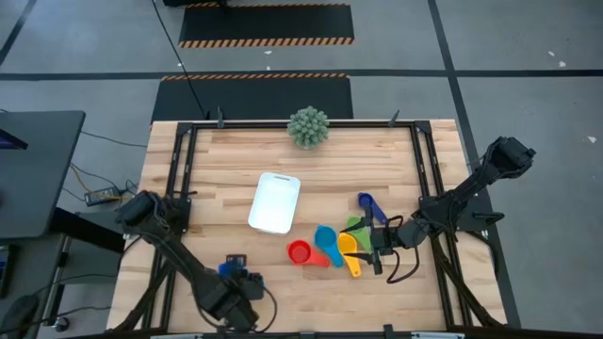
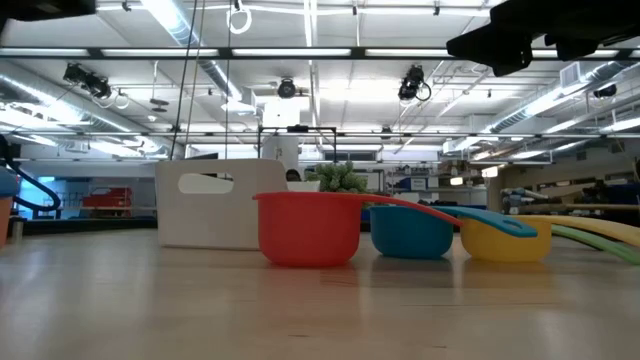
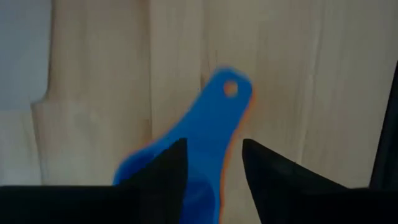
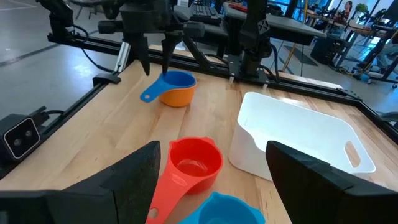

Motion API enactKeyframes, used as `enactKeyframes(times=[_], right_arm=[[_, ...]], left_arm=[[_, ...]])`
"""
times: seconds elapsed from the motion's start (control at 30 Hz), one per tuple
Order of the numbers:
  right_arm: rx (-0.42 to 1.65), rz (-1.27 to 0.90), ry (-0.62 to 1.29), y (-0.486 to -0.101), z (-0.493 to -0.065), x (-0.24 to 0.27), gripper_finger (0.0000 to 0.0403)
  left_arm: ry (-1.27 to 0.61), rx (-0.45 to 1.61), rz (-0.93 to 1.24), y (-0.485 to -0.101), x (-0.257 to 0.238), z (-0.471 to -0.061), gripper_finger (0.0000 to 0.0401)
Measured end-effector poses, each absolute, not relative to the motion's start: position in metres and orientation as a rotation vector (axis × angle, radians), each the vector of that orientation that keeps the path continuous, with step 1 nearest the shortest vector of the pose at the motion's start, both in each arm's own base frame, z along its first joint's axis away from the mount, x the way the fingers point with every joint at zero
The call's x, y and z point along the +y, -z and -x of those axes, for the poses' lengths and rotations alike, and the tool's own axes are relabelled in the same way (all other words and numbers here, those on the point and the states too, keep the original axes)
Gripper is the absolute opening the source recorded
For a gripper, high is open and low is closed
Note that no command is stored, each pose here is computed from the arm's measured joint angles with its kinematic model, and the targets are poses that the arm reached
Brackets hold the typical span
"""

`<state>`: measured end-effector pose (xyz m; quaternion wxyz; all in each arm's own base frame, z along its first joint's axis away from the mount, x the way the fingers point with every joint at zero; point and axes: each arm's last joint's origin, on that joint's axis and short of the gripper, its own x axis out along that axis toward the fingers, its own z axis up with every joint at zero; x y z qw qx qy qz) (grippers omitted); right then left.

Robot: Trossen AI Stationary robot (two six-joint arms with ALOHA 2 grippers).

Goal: Nest measuring cups in basket
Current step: Stack the red measuring cup on of the top the blue measuring cup

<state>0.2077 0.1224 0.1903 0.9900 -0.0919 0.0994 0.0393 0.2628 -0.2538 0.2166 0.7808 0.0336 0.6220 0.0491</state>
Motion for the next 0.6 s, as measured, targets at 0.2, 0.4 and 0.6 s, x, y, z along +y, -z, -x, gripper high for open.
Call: enactKeyframes(times=[0.2, 0.4, 0.6], right_arm=[[0.208, 0.190, -0.078, -0.189, -0.208, 0.122, 0.0299], [0.254, 0.191, -0.071, -0.185, -0.207, 0.121, 0.0299], [0.280, 0.233, 0.054, -0.182, -0.205, 0.117, 0.0299]], left_arm=[[-0.167, 1.197, -0.066, -0.219, -0.234, -0.293, 0.0188], [-0.152, 1.110, -0.081, -0.220, -0.210, -0.324, 0.0189], [-0.137, 1.042, -0.081, -0.214, -0.192, -0.352, 0.0189]])
